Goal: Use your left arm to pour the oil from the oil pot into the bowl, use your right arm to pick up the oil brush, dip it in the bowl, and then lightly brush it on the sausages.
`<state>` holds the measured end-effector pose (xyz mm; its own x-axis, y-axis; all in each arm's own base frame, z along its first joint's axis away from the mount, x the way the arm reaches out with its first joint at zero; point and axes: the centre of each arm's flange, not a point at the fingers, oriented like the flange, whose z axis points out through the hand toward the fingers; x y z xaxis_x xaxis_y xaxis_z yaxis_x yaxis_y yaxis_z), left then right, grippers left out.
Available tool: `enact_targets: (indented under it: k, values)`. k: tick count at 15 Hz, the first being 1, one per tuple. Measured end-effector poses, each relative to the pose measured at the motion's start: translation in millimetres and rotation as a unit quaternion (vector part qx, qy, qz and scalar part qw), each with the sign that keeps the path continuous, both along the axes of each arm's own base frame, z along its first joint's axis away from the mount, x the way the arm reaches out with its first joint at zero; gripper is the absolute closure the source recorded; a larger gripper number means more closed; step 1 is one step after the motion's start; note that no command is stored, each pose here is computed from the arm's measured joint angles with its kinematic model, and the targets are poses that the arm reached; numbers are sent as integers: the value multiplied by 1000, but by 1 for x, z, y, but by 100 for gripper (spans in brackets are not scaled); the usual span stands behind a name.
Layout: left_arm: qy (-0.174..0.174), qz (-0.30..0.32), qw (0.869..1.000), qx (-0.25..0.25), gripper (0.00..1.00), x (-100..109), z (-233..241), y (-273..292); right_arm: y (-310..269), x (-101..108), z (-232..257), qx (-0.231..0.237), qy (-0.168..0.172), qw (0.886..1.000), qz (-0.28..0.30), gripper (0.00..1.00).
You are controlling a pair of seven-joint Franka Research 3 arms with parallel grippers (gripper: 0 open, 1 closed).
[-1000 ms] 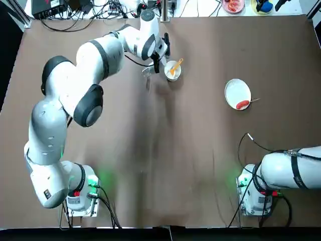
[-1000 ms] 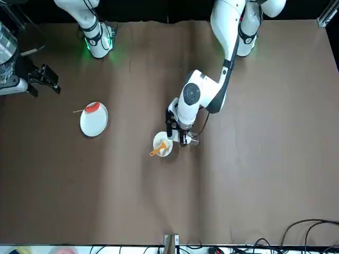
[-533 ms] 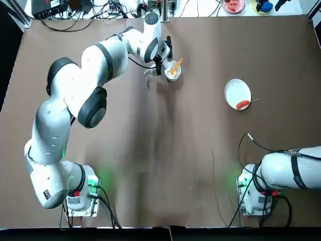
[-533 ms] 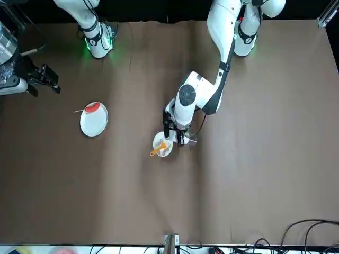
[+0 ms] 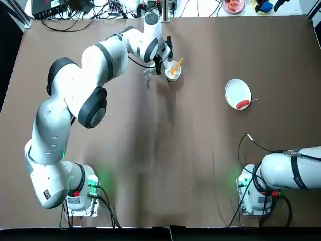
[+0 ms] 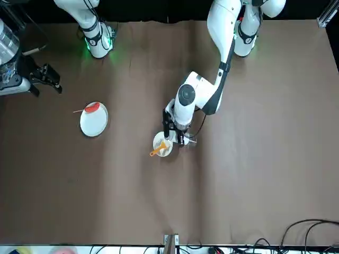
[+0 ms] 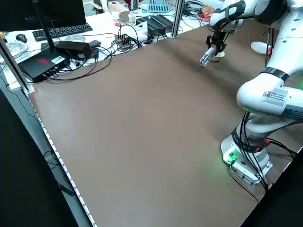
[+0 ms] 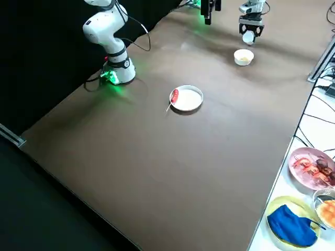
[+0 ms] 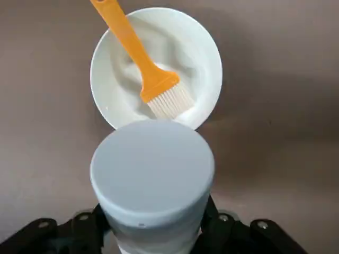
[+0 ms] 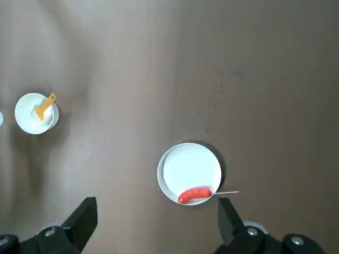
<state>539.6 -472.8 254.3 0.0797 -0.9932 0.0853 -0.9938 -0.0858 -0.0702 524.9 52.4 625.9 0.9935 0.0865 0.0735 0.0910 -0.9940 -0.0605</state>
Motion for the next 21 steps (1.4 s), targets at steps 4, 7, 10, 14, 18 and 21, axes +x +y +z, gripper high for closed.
enact_targets:
  k: [4, 7, 10, 14, 18, 21]
  values:
    - [-8, 21, 1000, -6, 35, 25, 12, 23, 1, 0, 0, 0, -1, 1000, 1, 0]
    - [5, 36, 999, -11, 35, 57, 27, 70, 1, 0, 0, 0, -1, 1000, 1, 0]
    - [22, 56, 997, -44, 35, 82, 52, 112, 1, 1, -2, 0, 1, 1000, 1, 0]
    - [41, 95, 989, -103, 35, 109, 78, 166, 15, 1, -6, 0, 5, 1000, 15, 0]
    - [58, 117, 982, -135, 35, 131, 96, 233, 29, 4, -10, 0, 2, 1000, 27, 0]
    - [75, 114, 979, -153, 35, 143, 101, 291, 36, 6, -13, 1, -1, 999, 32, 0]
